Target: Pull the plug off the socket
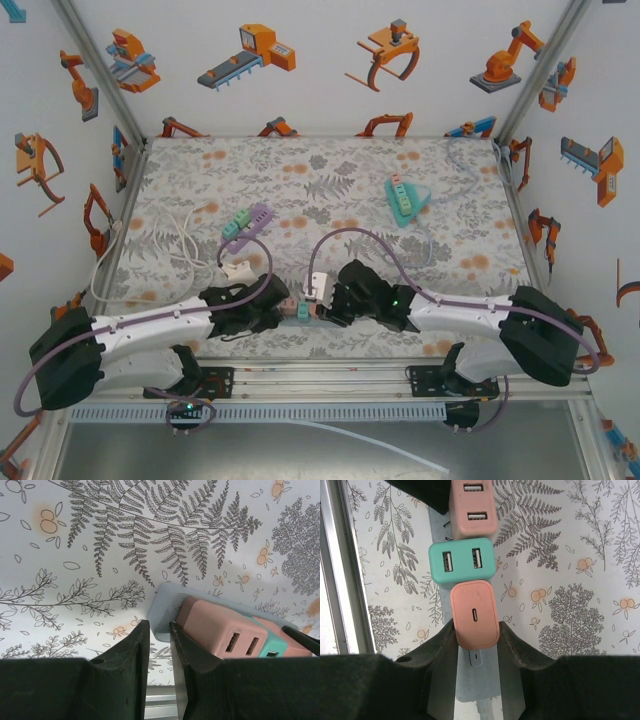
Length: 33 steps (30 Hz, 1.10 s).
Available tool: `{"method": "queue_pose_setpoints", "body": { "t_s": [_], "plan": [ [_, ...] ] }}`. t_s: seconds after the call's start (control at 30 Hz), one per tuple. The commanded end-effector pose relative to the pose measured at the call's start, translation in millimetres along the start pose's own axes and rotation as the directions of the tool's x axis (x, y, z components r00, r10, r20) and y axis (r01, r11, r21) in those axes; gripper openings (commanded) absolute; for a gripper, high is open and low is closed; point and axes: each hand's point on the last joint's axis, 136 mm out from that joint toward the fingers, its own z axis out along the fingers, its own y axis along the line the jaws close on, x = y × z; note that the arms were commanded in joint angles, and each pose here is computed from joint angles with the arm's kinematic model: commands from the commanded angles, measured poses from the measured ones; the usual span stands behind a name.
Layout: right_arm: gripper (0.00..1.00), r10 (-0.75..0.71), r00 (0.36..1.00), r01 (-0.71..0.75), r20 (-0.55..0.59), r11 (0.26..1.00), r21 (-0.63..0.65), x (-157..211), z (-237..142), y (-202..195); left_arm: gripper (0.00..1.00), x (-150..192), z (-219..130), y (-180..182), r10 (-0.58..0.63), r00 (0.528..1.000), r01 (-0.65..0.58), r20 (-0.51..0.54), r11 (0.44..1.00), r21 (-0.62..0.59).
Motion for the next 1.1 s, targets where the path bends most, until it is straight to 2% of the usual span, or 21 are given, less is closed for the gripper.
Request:
{"method": "queue_pose_setpoints", "body": {
  "t_s": [0.0, 0.3, 0.43, 0.83, 0.87, 0.93, 1.0, 1.07],
  "plan": [
    [0.0, -0.117, 0.931, 0.17, 0.346, 0.977, -0.125, -84.8, -22.0, 34.2, 0.27, 62.6, 51.9, 122.5, 0.118, 0.968, -0.192, -0.223, 0.918, -0.348],
    [0.0, -0.125, 0.906, 0.17, 0.405, 0.982, -0.077, -92.7, -34.7, 23.8, 0.26, 62.8, 53.3, 122.6, 0.122, 0.965, -0.202, -0.232, 0.909, -0.363],
    [0.0, -0.13, 0.9, 0.166, 0.417, 0.985, -0.051, -93.3, -40.0, 16.3, 0.2, 62.8, 52.2, 128.9, 0.111, 0.968, -0.194, -0.227, 0.902, -0.386],
    [0.0, -0.126, 0.883, 0.151, 0.453, 0.988, -0.017, -99.0, -45.9, 5.1, 0.19, 61.4, 52.0, 127.4, 0.12, 0.967, -0.202, -0.226, 0.899, -0.388],
    [0.06, -0.119, 0.892, 0.144, 0.437, 0.989, -0.025, -94.6, -42.9, 5.5, 0.19, 61.3, 51.8, 126.7, 0.125, 0.966, -0.207, -0.227, 0.899, -0.386],
    [0.28, -0.107, 0.924, 0.127, 0.366, 0.991, -0.031, -77.2, -32.5, 3.8, 0.19, 60.6, 51.5, 124.3, 0.134, 0.965, -0.214, -0.225, 0.9, -0.381],
    [0.46, -0.114, 0.947, 0.129, 0.299, 0.991, -0.03, -63.4, -25.7, 2.4, 0.19, 60.7, 51.2, 123.4, 0.14, 0.964, -0.219, -0.225, 0.899, -0.379],
    [0.51, -0.125, 0.964, 0.137, 0.233, 0.99, -0.036, -53.2, -20.0, 1.3, 0.19, 60.3, 51.4, 122.3, 0.141, 0.964, -0.219, -0.224, 0.899, -0.378]
  ]
}}
